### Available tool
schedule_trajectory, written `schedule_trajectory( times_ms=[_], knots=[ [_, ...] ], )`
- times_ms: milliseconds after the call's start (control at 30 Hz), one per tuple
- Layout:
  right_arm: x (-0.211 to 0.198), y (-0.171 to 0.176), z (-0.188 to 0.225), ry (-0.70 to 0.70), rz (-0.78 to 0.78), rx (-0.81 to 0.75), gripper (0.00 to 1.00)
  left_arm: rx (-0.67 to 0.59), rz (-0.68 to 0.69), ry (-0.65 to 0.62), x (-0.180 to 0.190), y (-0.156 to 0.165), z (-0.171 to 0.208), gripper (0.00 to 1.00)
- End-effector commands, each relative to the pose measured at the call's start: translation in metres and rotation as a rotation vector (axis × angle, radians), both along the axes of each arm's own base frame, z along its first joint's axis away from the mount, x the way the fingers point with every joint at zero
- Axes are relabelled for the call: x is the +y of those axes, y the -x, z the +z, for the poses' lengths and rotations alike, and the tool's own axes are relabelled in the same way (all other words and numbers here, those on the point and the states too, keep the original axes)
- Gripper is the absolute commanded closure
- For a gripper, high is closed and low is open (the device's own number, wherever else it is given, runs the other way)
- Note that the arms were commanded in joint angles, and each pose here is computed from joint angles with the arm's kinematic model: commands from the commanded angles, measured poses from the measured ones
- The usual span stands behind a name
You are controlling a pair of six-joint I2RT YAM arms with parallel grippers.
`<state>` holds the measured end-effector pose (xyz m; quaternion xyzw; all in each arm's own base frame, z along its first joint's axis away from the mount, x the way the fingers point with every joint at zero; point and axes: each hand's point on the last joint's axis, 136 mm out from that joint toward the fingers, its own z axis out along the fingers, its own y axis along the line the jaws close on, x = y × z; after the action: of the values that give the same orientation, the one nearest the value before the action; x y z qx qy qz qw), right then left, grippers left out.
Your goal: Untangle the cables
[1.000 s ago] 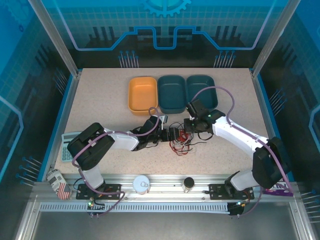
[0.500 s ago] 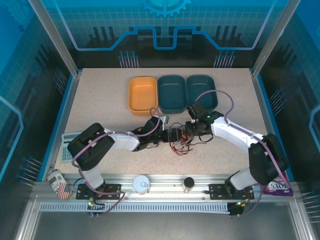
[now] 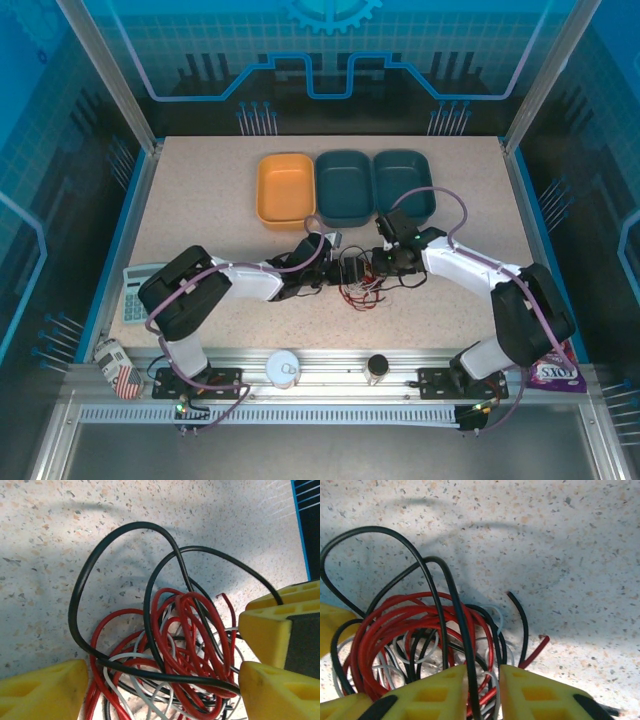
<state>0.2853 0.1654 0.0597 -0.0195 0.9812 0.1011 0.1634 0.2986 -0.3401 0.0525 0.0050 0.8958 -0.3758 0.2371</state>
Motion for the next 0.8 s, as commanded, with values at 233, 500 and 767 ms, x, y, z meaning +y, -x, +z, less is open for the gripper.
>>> schedule_trajectory(
  times_ms=[233, 500, 767],
  knots=[
    [0.016, 0.001, 0.004, -0.031, 0.049, -0.019, 0.97, -0.003, -0.006, 0.008, -0.004, 0.000, -0.004, 0.54],
    [0.042, 0.008, 0.019, -0.063, 0.098, -0.044, 1.00, -0.047, 0.054, -0.016, 0.033, -0.007, 0.005, 0.73],
    [0.068, 0.002, 0.053, -0.086, 0.143, -0.105, 1.00, -0.103, 0.120, -0.105, 0.085, -0.005, 0.021, 0.73]
  ],
)
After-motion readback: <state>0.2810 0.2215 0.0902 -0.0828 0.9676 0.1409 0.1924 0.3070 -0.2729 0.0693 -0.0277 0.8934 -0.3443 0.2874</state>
